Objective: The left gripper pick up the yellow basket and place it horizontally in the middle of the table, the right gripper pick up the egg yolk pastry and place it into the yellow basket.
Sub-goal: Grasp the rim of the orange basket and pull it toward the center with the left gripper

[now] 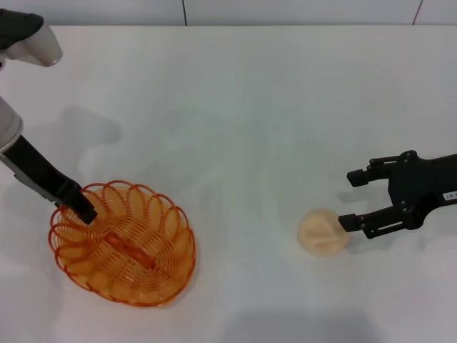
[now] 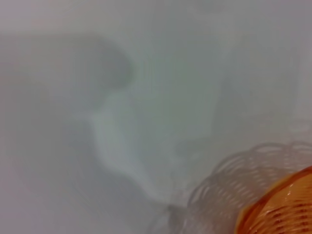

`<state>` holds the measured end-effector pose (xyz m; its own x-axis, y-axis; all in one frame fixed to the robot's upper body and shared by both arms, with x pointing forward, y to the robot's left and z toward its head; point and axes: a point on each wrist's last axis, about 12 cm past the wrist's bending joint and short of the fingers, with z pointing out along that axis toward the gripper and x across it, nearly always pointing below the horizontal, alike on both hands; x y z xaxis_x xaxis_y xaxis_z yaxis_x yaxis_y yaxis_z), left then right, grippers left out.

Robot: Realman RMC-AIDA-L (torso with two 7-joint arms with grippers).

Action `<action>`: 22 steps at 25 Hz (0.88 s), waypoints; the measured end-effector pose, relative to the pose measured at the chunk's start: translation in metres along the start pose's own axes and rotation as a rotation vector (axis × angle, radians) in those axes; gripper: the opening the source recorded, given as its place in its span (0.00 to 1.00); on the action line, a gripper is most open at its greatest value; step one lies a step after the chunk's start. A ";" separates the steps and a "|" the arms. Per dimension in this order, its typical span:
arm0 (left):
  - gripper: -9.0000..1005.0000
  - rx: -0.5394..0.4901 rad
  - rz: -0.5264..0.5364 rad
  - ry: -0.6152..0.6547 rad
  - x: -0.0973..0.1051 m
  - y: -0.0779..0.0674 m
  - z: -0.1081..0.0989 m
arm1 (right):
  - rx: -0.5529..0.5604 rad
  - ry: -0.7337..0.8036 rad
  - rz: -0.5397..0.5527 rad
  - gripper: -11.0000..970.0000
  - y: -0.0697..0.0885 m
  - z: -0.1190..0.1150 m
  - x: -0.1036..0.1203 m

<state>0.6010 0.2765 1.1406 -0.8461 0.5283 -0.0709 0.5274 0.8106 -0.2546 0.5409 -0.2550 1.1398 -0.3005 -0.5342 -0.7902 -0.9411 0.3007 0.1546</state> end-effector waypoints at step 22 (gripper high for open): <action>0.48 -0.024 0.078 0.044 -0.008 -0.011 0.003 | 0.006 0.002 0.008 0.86 0.000 -0.001 0.003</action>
<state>0.6015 0.2626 1.1406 -0.7982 0.6005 -0.0471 0.5941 0.7718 -0.2265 0.5394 -0.2576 1.1381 -0.3083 -0.5330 -0.7879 -0.9378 0.3094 0.1577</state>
